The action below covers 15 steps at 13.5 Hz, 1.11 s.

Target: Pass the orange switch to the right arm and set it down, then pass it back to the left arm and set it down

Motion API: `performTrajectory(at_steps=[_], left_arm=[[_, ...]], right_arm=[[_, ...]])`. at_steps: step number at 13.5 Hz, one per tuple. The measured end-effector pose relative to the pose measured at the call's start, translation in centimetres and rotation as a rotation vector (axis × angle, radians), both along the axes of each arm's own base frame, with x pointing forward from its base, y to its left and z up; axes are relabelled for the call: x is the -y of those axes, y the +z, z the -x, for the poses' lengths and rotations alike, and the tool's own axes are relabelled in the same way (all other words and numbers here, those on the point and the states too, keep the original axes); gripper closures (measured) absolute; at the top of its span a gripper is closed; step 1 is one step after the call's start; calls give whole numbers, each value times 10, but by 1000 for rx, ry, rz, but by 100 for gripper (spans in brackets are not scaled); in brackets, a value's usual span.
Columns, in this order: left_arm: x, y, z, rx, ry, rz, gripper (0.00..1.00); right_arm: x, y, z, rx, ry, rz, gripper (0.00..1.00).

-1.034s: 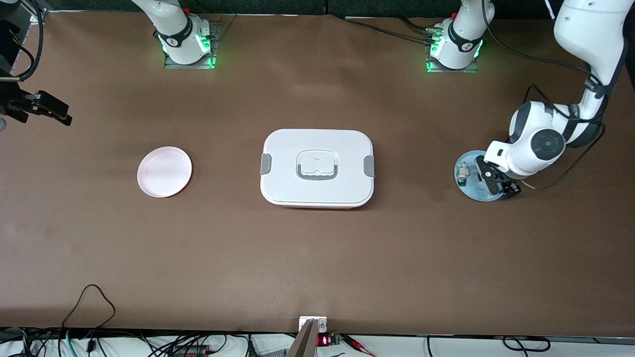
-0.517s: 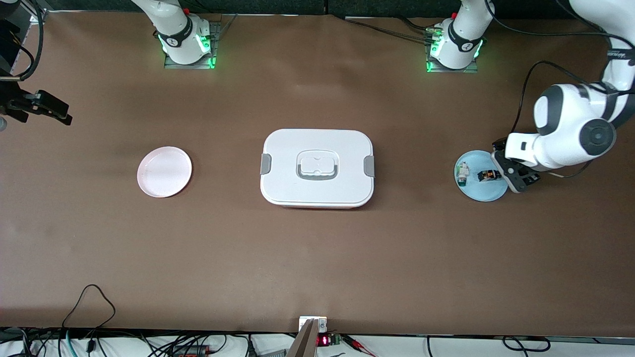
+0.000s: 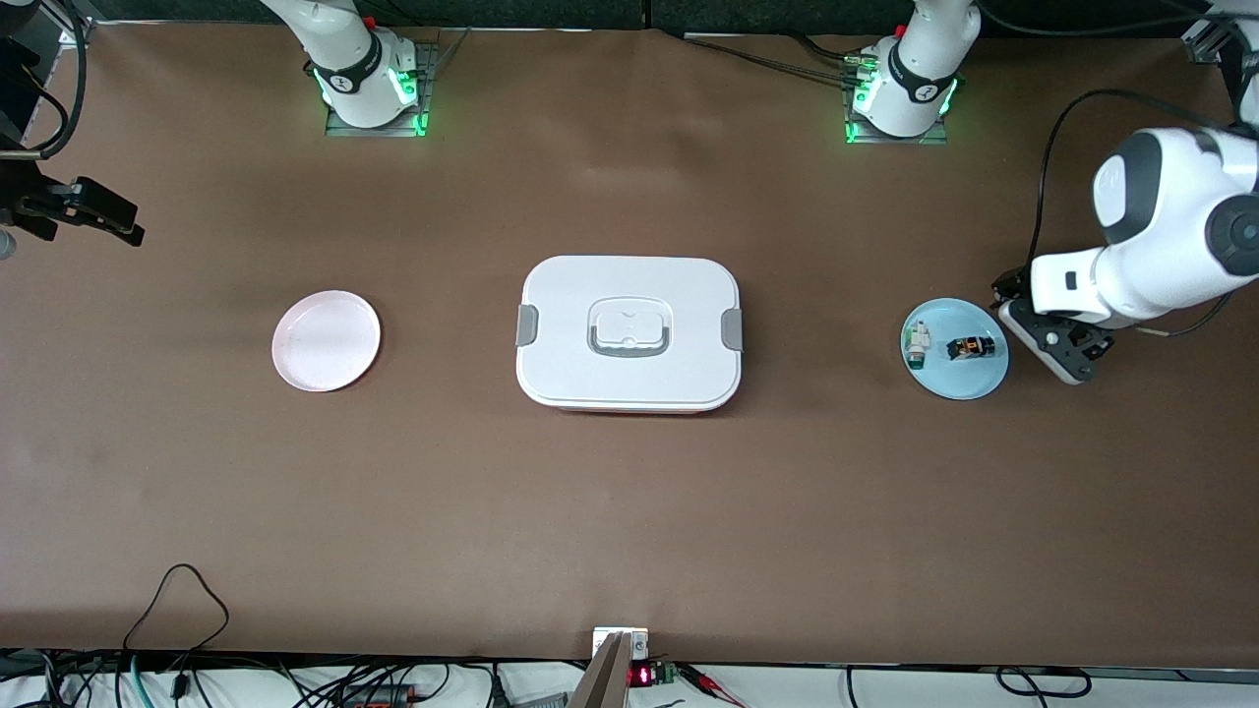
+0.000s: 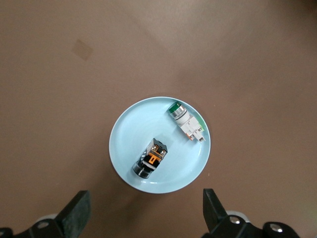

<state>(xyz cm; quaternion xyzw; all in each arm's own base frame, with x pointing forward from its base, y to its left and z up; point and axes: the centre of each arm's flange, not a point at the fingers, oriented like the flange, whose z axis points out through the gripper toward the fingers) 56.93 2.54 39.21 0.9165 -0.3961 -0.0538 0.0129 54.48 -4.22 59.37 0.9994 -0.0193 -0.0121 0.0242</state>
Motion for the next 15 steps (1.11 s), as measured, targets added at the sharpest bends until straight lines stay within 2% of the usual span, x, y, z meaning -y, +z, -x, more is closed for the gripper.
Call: performTrajectory(at_steps=[3, 6, 8, 10, 11, 15], left_arm=[[3, 51, -8, 24, 39, -8, 0], [16, 88, -17, 52, 199, -2, 0], [29, 115, -15, 15, 322, 1, 0], [46, 146, -5, -47, 476, -14, 0], [53, 163, 1, -53, 542, -16, 0], [75, 218, 30, 5, 649, -39, 0]], right_arm=[[-2, 0, 0, 0, 4, 0, 0], [-3, 0, 0, 0, 5, 0, 0], [-3, 0, 0, 0, 5, 0, 0], [-3, 0, 0, 0, 5, 0, 0], [-3, 0, 0, 0, 5, 0, 0], [-3, 0, 0, 0, 6, 0, 0]])
